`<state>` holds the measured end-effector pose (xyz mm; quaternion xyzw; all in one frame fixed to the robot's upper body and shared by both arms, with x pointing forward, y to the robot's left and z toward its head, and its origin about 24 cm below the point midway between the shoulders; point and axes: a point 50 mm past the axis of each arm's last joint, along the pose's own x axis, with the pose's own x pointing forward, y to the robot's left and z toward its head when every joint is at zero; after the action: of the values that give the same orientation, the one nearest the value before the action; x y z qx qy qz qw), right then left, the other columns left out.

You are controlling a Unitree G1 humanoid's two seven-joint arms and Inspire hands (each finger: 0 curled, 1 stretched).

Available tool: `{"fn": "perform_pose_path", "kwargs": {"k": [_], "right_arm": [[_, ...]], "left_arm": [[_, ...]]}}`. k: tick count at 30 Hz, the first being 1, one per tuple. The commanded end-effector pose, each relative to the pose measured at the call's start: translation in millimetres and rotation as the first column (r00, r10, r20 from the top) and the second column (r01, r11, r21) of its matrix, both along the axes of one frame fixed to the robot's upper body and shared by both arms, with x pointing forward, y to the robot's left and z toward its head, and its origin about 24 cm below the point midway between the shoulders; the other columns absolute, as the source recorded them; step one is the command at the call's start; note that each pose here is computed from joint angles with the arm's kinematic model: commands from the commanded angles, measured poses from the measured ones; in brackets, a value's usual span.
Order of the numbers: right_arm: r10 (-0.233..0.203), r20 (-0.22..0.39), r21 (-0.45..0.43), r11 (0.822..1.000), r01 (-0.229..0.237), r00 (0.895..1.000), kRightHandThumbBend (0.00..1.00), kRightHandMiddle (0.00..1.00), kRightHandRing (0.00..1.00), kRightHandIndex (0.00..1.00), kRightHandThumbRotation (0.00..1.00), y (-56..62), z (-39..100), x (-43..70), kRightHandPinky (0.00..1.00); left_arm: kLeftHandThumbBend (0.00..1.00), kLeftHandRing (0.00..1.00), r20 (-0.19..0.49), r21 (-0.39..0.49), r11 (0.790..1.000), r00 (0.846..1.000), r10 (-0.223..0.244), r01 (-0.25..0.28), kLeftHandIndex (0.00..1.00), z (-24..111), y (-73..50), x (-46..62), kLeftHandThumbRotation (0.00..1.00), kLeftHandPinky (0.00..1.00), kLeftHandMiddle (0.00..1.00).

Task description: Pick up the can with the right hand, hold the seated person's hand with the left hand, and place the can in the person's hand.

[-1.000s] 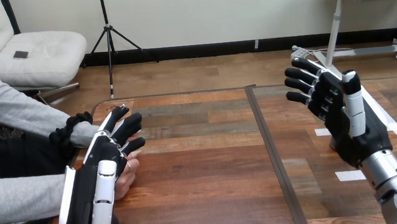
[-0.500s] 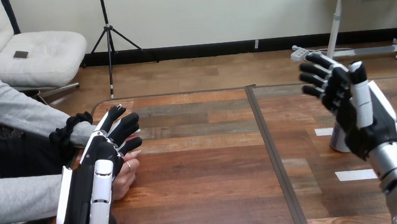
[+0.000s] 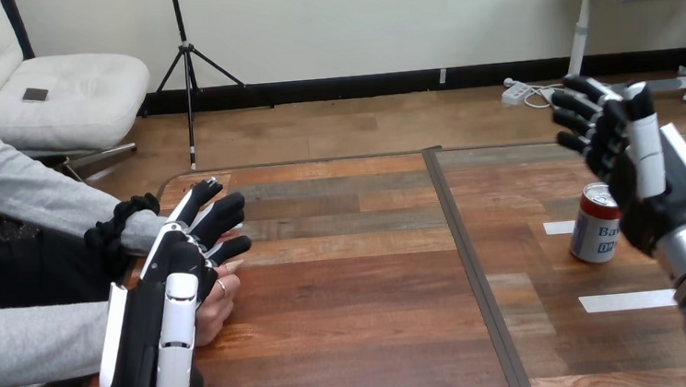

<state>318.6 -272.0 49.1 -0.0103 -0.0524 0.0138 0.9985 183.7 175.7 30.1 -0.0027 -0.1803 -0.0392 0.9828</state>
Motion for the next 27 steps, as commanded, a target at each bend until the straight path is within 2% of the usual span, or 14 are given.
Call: {"fn": "perform_pose_path", "kwargs": {"k": [1,10,21,27], "right_arm": [[-0.039,0.094,-0.031,0.999,0.042,0.995,0.94,0.89,0.92,0.91,1.0,-10.7,42.2,23.6,0.95],[-0.09,0.067,-0.037,0.995,0.093,0.994,0.91,0.88,0.91,0.89,1.0,-19.8,50.0,30.2,0.98],[-0.121,0.046,-0.057,0.991,0.124,0.992,0.88,0.87,0.89,0.89,1.0,-27.0,59.1,35.9,0.9],[-0.141,0.028,-0.065,0.988,0.142,0.99,0.89,0.87,0.9,0.89,1.0,-29.8,63.5,39.2,0.91]], "left_arm": [[0.44,0.85,0.091,-0.006,1.0,0.996,-0.014,0.015,0.87,13.6,-1.8,13.0,1.0,0.75,0.82],[0.46,0.85,0.084,0.002,1.0,0.996,-0.01,0.01,0.87,13.0,-1.3,13.1,1.0,0.74,0.83],[0.5,0.85,0.077,0.006,1.0,0.997,-0.005,0.005,0.86,12.8,-1.2,12.3,1.0,0.74,0.82],[0.49,0.85,0.073,0.003,1.0,0.997,-0.005,0.005,0.86,12.6,-0.8,11.8,1.0,0.76,0.83]]}}
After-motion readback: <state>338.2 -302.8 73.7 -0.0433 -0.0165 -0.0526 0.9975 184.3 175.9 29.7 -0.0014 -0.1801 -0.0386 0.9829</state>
